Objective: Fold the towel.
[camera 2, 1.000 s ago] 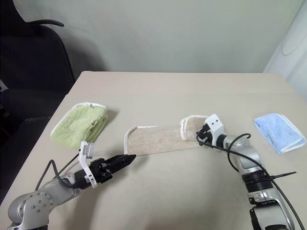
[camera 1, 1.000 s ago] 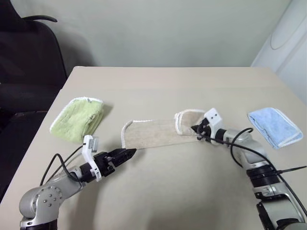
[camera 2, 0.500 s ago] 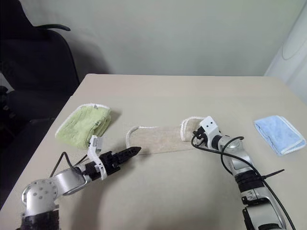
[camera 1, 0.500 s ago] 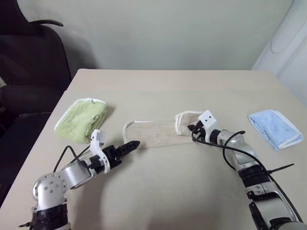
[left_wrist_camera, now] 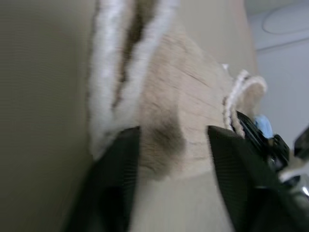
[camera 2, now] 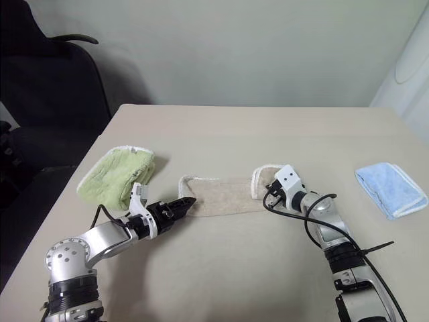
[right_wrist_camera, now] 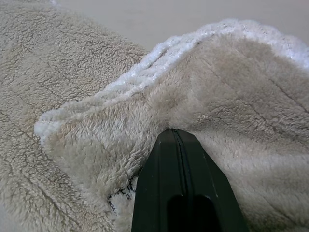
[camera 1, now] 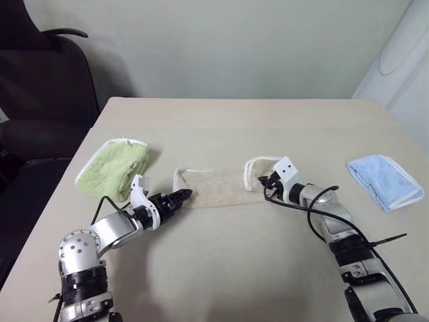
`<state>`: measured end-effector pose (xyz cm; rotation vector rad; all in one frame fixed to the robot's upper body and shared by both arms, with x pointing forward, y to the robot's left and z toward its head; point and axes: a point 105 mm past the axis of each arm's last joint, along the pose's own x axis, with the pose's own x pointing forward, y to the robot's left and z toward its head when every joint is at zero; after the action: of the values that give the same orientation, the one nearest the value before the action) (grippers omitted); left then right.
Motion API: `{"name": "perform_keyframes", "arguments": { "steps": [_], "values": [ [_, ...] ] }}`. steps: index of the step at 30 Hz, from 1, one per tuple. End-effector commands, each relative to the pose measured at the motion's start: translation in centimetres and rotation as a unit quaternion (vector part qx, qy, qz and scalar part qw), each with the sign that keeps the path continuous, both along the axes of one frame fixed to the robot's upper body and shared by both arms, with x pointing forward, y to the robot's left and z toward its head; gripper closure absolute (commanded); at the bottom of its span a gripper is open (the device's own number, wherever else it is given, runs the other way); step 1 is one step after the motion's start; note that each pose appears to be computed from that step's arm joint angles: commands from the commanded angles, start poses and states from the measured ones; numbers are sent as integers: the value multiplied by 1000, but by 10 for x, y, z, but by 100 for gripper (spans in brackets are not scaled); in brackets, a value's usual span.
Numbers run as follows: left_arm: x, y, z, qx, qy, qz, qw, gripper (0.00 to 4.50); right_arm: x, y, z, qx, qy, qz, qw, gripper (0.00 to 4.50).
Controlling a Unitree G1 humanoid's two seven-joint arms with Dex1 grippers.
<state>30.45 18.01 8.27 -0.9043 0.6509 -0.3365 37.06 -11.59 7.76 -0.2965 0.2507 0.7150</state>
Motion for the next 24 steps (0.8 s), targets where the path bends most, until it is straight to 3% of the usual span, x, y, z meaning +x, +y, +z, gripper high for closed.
{"name": "perform_keyframes", "arguments": {
  "steps": [1,3,4,7,9,13,16,21,24],
  "values": [
    [-1,3,-10,6,25,13,1000,354,1,1,6,3,-12,0,1000,450],
    [0,5,-9,9,25,16,1000,430,1,1,6,3,-13,-1,1000,450],
    [0,5,-9,9,24,18,1000,444,1,1,6,3,-13,-1,1000,450],
    [0,5,-3,8,9,17,1000,444,1,1,6,3,-14,-3,1000,450],
    [2,3,14,9,-38,12,999,444,0,1,6,3,-15,-3,1000,450],
    [4,-3,76,-10,-183,-13,983,444,1,0,7,5,-18,-7,1000,450],
    [-5,-19,118,19,-280,-91,956,444,2,1,8,7,-20,-8,1000,450],
    [-7,-20,130,46,-311,-120,942,444,3,3,9,11,-24,-10,1000,450],
    [0,-13,124,49,-289,-105,950,444,4,4,9,14,-27,-13,999,450]
  ]
}}
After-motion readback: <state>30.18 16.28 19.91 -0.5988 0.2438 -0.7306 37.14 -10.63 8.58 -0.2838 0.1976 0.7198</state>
